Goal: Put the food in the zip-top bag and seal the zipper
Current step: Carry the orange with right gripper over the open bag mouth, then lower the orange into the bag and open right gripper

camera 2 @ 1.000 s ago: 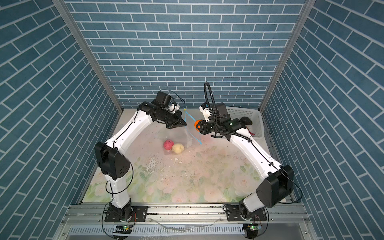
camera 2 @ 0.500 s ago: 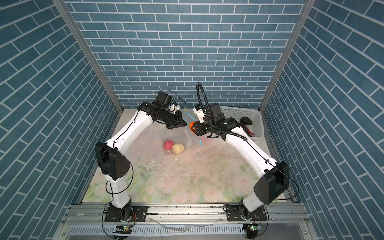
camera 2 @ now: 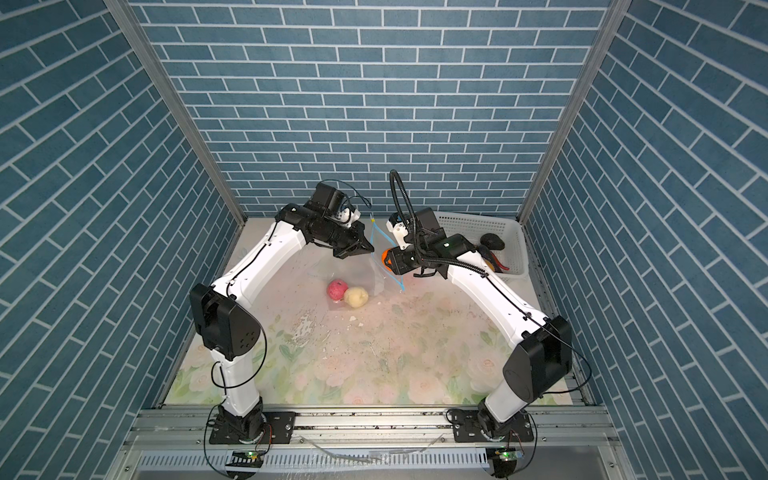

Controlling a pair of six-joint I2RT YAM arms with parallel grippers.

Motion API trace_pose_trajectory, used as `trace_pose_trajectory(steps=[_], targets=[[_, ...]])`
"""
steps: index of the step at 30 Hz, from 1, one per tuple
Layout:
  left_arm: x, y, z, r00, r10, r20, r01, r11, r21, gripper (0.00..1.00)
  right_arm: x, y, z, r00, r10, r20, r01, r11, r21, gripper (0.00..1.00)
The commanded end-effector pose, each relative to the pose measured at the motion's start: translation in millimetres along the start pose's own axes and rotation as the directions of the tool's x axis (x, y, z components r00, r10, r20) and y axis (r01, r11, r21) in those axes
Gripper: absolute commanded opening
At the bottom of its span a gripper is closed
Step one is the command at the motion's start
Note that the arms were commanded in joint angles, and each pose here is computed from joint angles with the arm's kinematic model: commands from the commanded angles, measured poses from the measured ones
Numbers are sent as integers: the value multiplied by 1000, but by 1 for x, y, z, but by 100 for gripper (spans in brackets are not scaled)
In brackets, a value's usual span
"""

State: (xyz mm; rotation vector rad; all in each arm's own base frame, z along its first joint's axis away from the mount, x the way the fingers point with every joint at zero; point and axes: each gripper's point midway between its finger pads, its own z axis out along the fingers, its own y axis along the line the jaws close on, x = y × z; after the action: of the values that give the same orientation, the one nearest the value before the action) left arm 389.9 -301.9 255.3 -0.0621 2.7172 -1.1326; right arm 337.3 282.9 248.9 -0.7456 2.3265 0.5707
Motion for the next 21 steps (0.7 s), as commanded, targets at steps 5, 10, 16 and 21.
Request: trace_pose_trajectory(steps=[5, 10, 16, 21], targets=[[4, -15, -16, 999, 29, 21, -30, 999, 22, 0, -2, -4, 0, 999, -40, -9, 40, 999, 28, 49], [4, -15, -16, 999, 28, 20, -29, 999, 23, 0, 3, -6, 4, 999, -39, -24, 40, 999, 36, 51], [3, -14, -14, 999, 27, 20, -27, 999, 22, 0, 7, -8, 7, 998, -41, -36, 43, 998, 40, 52], [4, -16, -14, 999, 28, 19, -29, 999, 25, 0, 7, -9, 7, 998, -42, -39, 44, 998, 47, 55]])
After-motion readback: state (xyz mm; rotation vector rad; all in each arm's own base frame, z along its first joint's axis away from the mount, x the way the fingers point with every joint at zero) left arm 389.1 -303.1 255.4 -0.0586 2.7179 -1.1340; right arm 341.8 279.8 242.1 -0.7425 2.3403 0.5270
